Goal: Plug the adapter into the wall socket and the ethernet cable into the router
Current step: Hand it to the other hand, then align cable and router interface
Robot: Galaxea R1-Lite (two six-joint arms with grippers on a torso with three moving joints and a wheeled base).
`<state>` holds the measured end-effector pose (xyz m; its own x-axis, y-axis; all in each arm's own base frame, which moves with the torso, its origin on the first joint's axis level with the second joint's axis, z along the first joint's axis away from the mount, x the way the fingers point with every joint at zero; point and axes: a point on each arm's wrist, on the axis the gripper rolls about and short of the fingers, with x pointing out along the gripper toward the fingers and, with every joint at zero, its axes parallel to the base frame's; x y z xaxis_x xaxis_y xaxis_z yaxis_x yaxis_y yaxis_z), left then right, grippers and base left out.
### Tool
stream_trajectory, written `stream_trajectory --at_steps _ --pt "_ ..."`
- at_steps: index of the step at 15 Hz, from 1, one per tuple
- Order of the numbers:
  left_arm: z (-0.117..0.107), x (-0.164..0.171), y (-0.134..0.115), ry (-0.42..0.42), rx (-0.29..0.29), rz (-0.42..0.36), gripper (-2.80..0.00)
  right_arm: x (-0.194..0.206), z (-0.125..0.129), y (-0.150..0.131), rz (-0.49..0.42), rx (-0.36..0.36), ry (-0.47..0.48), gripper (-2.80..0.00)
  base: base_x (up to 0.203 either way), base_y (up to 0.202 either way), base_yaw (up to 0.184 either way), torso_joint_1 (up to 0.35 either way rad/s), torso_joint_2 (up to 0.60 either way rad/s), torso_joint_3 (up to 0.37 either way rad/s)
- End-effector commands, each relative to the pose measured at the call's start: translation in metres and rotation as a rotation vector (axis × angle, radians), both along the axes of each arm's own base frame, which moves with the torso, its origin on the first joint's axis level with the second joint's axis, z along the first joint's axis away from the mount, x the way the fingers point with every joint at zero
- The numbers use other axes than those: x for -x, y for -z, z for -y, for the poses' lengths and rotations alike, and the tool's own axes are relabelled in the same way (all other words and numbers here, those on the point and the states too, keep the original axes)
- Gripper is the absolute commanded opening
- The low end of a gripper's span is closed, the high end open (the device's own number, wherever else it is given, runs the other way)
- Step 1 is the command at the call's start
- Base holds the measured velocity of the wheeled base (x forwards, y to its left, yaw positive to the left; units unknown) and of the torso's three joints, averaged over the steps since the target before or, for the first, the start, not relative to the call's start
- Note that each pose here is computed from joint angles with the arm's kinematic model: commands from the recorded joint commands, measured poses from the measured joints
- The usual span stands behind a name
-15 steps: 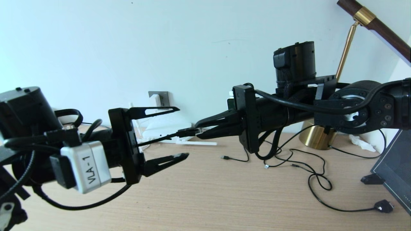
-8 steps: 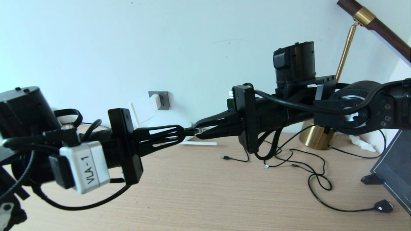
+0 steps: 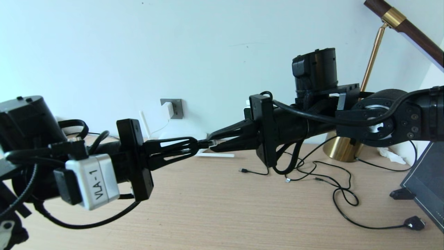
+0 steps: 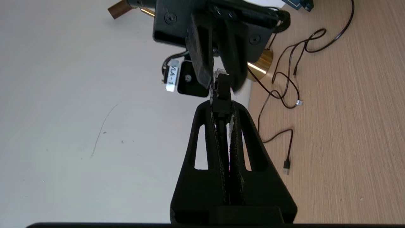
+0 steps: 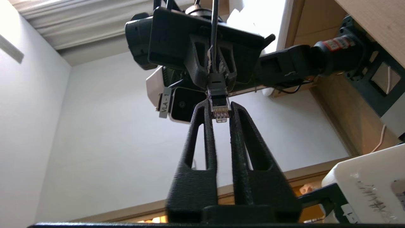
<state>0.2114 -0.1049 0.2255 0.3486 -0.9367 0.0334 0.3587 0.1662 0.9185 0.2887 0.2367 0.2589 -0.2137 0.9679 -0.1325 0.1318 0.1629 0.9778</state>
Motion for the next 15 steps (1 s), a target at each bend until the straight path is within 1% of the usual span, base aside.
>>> stream_trajectory --at_steps 1,4,6,8,9,10,11,12,13,15 --pt "0.0 0.001 -0.002 0.004 0.002 0.016 -2.8 -0.001 0.0 0.002 -0.009 0.008 0.015 0.0 0.0 0.0 0.0 0.0 0.0 0.0" --pt "-0.002 0.003 -0.002 0.001 0.004 0.019 -2.8 0.0 0.002 -0.001 0.003 0.002 0.018 0.0 0.0 0.0 0.0 0.0 0.0 0.0" --pt "-0.004 0.006 -0.005 -0.004 0.008 0.029 -2.8 0.005 0.01 -0.006 0.012 -0.003 0.03 0.0 0.0 0.0 0.0 0.0 0.0 0.0" --pt "-0.009 0.014 -0.005 -0.008 0.016 0.019 -2.8 0.005 0.032 -0.018 0.059 -0.024 0.078 0.0 0.0 0.0 0.0 0.0 0.0 0.0" --pt "-0.012 0.019 -0.006 -0.01 0.037 -0.016 -2.8 0.004 0.048 -0.025 0.085 -0.032 0.123 0.0 0.0 0.0 0.0 0.0 0.0 0.0" --pt "-0.016 0.024 -0.009 -0.018 0.073 -0.077 -2.8 0.005 0.068 -0.032 0.111 -0.037 0.186 0.0 0.0 0.0 0.0 0.0 0.0 0.0" --pt "-0.02 0.026 -0.012 -0.032 0.117 -0.157 -2.8 0.008 0.087 -0.038 0.135 -0.04 0.244 -2.8 0.0 0.0 0.0 0.0 0.0 0.0" --pt "-0.025 0.029 -0.013 -0.06 0.174 -0.265 -2.8 0.016 0.106 -0.043 0.175 -0.043 0.292 -2.8 0.0 0.0 0.0 0.0 0.0 0.0" --pt "-0.031 0.036 -0.016 -0.09 0.245 -0.374 -2.8 0.027 0.123 -0.046 0.218 -0.044 0.333 -2.8 0.0 0.0 0.0 0.0 0.0 0.0" --pt "-0.04 0.053 -0.022 -0.167 0.411 -0.553 -2.8 0.054 0.157 -0.054 0.311 -0.047 0.423 -2.8 0.0 0.0 0.0 0.0 0.0 0.0"
